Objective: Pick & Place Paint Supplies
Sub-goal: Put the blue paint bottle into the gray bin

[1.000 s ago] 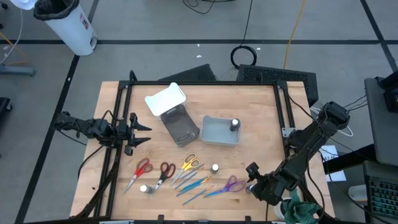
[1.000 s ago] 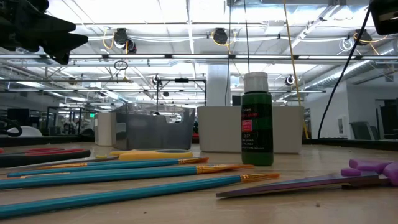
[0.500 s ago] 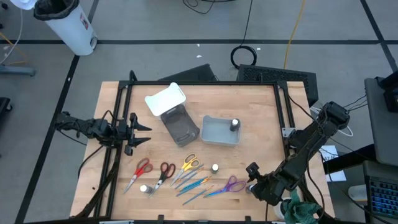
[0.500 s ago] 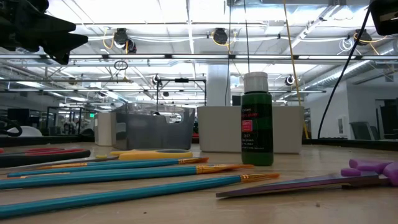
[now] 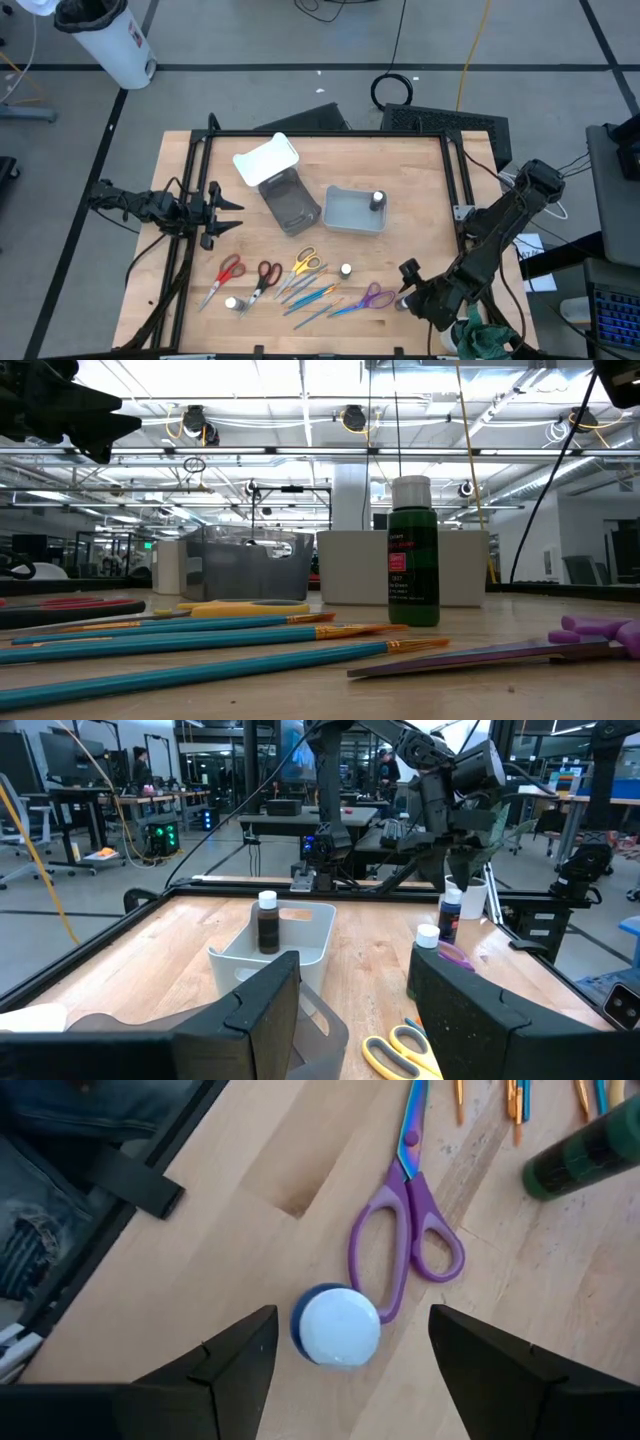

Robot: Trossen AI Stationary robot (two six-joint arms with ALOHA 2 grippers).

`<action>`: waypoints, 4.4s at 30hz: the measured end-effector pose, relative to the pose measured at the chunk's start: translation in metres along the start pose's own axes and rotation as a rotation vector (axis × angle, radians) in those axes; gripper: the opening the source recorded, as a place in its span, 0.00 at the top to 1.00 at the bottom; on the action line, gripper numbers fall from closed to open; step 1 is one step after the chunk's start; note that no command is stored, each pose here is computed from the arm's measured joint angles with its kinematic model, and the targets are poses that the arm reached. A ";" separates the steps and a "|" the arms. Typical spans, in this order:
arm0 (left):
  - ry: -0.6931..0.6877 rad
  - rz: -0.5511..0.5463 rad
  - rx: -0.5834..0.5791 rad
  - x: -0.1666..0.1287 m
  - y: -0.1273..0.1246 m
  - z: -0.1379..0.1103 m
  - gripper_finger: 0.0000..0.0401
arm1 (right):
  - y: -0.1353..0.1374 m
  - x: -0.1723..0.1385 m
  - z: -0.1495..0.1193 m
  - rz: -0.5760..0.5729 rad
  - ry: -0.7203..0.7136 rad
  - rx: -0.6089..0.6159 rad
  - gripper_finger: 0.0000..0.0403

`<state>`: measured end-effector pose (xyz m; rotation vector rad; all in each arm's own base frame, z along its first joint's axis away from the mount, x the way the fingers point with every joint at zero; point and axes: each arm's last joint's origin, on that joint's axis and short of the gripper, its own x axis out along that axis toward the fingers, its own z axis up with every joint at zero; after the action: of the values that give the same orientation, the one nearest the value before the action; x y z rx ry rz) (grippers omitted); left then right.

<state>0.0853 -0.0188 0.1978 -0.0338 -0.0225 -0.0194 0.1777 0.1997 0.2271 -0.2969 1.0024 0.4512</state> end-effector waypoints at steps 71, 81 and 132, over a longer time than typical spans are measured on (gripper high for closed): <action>0.000 0.000 0.000 0.000 0.000 0.000 0.50 | 0.002 0.010 -0.008 0.071 0.007 -0.041 0.68; 0.000 0.000 0.000 0.000 0.000 0.000 0.50 | 0.000 -0.003 -0.007 0.089 -0.039 -0.032 0.74; 0.000 0.000 0.000 0.000 0.000 0.000 0.50 | 0.005 -0.080 0.010 0.634 -0.564 -0.546 0.74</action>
<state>0.0853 -0.0188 0.1978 -0.0337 -0.0227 -0.0194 0.1458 0.1896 0.3008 -0.3076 0.3800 1.3152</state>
